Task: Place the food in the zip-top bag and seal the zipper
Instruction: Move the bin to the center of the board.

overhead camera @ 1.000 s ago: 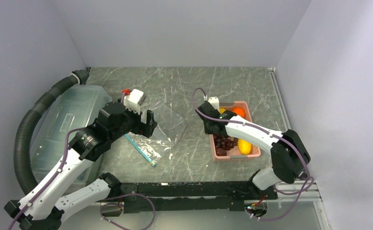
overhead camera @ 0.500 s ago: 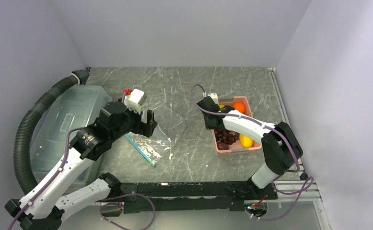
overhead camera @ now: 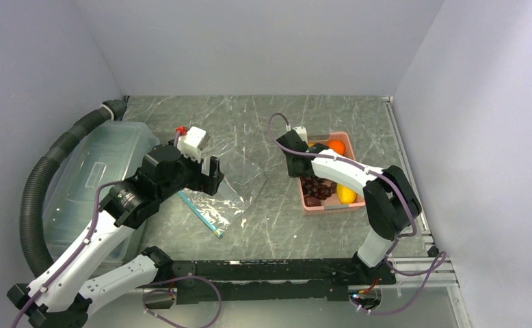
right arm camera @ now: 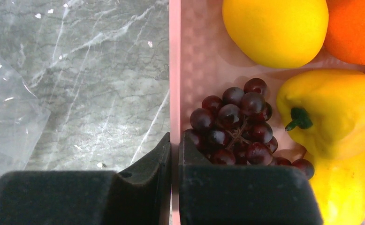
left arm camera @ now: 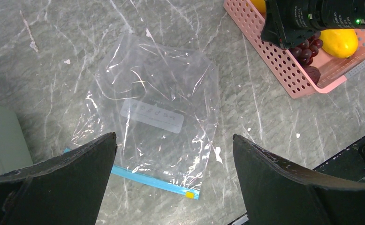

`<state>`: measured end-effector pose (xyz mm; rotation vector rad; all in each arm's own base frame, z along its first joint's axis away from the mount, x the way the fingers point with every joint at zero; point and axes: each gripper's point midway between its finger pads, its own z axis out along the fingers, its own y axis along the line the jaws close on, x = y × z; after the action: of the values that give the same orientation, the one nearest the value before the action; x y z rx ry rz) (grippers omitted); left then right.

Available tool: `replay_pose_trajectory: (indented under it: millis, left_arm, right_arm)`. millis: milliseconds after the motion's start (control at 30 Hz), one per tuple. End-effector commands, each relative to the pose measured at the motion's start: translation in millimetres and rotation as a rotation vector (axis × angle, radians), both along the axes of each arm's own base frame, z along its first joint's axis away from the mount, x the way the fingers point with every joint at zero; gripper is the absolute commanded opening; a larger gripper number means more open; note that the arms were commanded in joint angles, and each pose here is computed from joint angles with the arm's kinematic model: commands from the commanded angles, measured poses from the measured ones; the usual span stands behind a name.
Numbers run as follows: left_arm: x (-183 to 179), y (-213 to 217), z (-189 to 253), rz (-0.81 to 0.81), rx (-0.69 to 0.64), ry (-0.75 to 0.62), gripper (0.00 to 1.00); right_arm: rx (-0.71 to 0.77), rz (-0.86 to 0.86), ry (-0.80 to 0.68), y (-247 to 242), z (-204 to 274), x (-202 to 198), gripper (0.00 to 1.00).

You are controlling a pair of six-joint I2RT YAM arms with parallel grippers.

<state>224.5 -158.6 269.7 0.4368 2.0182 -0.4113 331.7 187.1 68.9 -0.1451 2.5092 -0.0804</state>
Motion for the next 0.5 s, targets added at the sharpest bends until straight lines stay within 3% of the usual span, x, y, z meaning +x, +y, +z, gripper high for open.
replay_pose_trajectory:
  millis: [0, 267, 467]
  left_arm:
    - [1.4, 2.2, -0.8, -0.002, 0.023, -0.017, 0.99]
    - [1.6, 0.9, -1.7, -0.008, 0.024, -0.012, 0.99]
    - [2.0, 2.3, -1.5, 0.0, 0.024, -0.014, 0.99]
  right_arm:
    - [0.074, -0.024, -0.063, 16.3, 22.3, 19.6, 0.12]
    - [0.08, -0.033, -0.124, 11.4, 57.8, 21.1, 0.4]
    - [0.129, 0.003, -0.166, 17.9, 86.1, 11.7, 0.48]
